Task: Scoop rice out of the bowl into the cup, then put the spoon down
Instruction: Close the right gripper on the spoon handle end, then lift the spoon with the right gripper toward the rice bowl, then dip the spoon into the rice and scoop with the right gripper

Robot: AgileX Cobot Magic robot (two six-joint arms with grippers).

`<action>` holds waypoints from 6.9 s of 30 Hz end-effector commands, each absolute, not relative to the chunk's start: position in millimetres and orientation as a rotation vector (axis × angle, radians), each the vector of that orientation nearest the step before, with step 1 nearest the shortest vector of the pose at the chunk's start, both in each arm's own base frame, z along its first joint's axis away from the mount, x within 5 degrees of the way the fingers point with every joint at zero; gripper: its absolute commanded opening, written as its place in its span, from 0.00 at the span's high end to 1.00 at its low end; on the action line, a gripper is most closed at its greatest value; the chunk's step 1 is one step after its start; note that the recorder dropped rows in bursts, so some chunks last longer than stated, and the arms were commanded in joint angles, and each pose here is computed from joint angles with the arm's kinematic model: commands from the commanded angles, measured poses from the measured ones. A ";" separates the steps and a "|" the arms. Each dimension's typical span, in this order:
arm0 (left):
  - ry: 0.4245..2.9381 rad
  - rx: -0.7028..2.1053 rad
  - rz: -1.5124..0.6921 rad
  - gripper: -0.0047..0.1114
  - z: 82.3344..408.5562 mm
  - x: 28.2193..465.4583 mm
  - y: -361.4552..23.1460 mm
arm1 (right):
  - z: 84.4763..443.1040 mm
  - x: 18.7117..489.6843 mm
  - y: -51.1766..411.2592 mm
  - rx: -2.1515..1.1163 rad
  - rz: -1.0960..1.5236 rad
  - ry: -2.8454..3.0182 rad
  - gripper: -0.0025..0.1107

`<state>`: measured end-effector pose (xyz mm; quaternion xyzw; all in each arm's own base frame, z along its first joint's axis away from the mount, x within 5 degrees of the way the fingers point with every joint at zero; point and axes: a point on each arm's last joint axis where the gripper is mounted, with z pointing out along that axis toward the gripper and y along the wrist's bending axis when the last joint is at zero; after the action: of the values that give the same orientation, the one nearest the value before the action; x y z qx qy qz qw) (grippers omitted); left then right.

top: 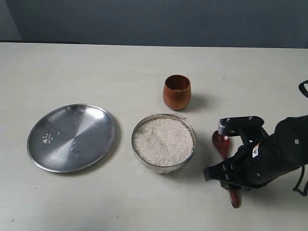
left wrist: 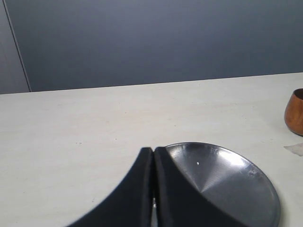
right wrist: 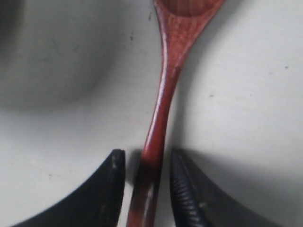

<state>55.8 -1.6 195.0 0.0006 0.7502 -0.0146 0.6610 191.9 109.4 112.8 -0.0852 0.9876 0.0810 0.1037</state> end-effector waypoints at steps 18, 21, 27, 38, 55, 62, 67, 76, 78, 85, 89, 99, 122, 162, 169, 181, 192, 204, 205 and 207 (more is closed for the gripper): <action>1.691 0.008 -0.038 0.96 194.4 55.8 -2.0 | 125.3 200.3 95.8 -0.688 -0.114 2.935 0.98; 1.691 0.008 -0.038 0.96 194.4 55.8 -2.0 | 132.6 208.0 90.7 -0.733 -0.259 2.921 0.98; 1.691 0.008 -0.038 0.96 194.4 55.8 -2.0 | 135.4 212.4 89.7 -0.795 -0.305 2.883 0.98; 1.691 0.008 -0.038 0.96 194.4 55.8 -2.0 | 119.3 221.3 101.2 -0.777 -0.179 2.833 0.97; 1.691 0.008 -0.038 0.96 194.4 55.8 -2.0 | 116.4 214.2 97.0 -0.737 -0.216 2.930 0.63; 1.691 0.008 -0.038 0.96 194.4 55.8 -2.0 | 109.2 211.6 99.1 -0.707 -0.152 2.919 0.63; 1.691 0.008 -0.038 0.96 194.4 55.8 -2.0 | 103.1 207.6 99.8 -0.664 -0.106 2.931 0.63; 1.691 0.008 -0.038 0.96 194.4 55.8 -2.0 | 86.7 189.2 97.8 -0.536 0.080 2.819 0.63; 1.691 0.008 -0.038 0.96 194.4 55.8 -2.0 | 85.0 186.3 97.1 -0.534 0.096 2.808 0.63; 1.691 0.008 -0.038 0.96 194.4 55.8 -2.0 | 84.0 184.0 95.4 -0.517 0.083 2.833 0.63; 1.691 0.008 -0.038 0.96 194.4 55.8 -2.0 | 83.3 181.7 93.3 -0.505 0.059 2.866 0.63; 1.691 0.008 -0.038 0.96 194.4 55.8 -2.0 | 98.2 166.9 85.0 -0.430 0.085 2.826 0.63; 1.691 0.008 -0.038 0.96 194.4 55.8 -2.0 | 105.0 161.0 87.5 -0.407 0.239 2.658 0.80; 1.691 0.008 -0.038 0.96 194.4 55.8 -2.0 | 261.8 201.1 118.8 -1.144 -0.071 2.645 0.98; 1.691 0.008 -0.038 0.96 194.4 55.8 -2.0 | 253.6 199.0 150.6 -1.404 -0.377 2.554 0.98; 1.691 0.009 -0.037 0.96 194.4 55.8 -2.0 | 228.5 183.5 197.7 -1.578 -0.786 2.344 0.98; 1.691 0.009 -0.037 0.96 194.4 55.8 -2.0 | 200.7 170.8 224.5 -1.605 -0.844 2.307 0.98; 1.691 0.009 -0.037 0.96 194.4 55.8 -2.0 | 208.4 163.3 229.3 -1.480 -0.600 2.394 0.98; 1.691 0.009 -0.037 0.96 194.4 55.8 -2.0 | 215.4 162.2 227.7 -1.451 -0.559 2.392 0.98; 1.691 0.009 -0.037 0.96 194.4 55.8 -2.0 | 221.3 157.9 227.9 -1.421 -0.467 2.417 0.98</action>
<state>55.8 -1.6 195.0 0.0006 0.7502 -0.0146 0.6610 160.9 227.2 211.8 -0.5050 0.8307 -0.1914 0.1347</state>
